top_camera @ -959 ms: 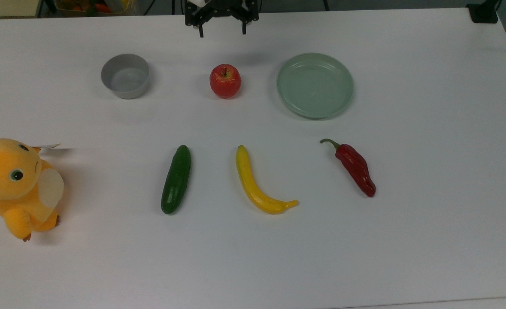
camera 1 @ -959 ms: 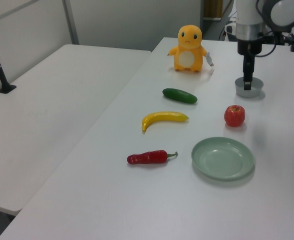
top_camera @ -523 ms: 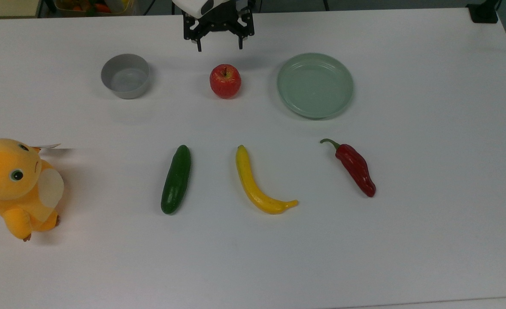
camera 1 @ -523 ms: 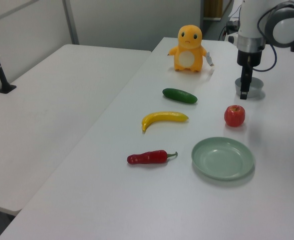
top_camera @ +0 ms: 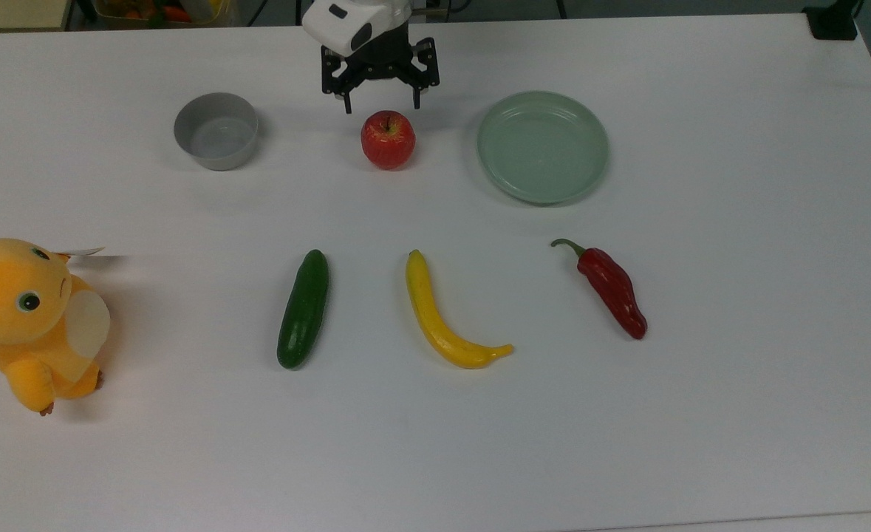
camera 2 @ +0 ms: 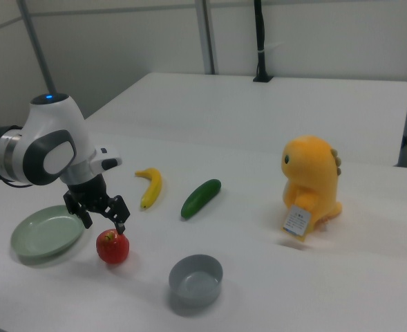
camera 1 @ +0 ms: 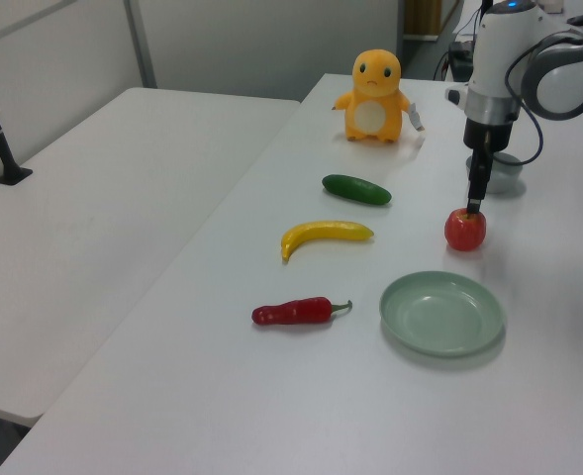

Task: Put the red apple in the bowl
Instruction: 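Move the open gripper over the red apple and lower it, then close the gripper around the red apple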

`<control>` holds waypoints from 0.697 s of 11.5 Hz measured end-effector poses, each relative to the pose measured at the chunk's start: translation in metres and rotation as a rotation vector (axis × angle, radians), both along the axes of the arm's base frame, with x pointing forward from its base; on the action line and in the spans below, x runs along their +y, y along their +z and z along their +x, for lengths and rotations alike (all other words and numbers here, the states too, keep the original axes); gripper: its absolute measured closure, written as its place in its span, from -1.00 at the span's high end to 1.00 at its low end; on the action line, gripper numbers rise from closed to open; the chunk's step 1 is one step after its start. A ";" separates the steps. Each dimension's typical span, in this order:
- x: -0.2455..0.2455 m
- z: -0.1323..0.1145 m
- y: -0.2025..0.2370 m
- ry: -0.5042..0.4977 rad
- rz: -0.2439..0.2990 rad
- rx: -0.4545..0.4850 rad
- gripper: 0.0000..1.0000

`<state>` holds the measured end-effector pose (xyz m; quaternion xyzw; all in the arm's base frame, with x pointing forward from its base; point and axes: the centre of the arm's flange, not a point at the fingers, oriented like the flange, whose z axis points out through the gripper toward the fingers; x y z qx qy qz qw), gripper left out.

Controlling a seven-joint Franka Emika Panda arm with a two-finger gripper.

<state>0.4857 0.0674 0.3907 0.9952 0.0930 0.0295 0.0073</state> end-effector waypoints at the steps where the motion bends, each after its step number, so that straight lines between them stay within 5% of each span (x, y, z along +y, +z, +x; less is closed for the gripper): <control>1: 0.000 0.002 -0.007 0.000 0.002 0.002 1.00; 8: 0.004 0.010 -0.042 0.008 0.009 0.029 1.00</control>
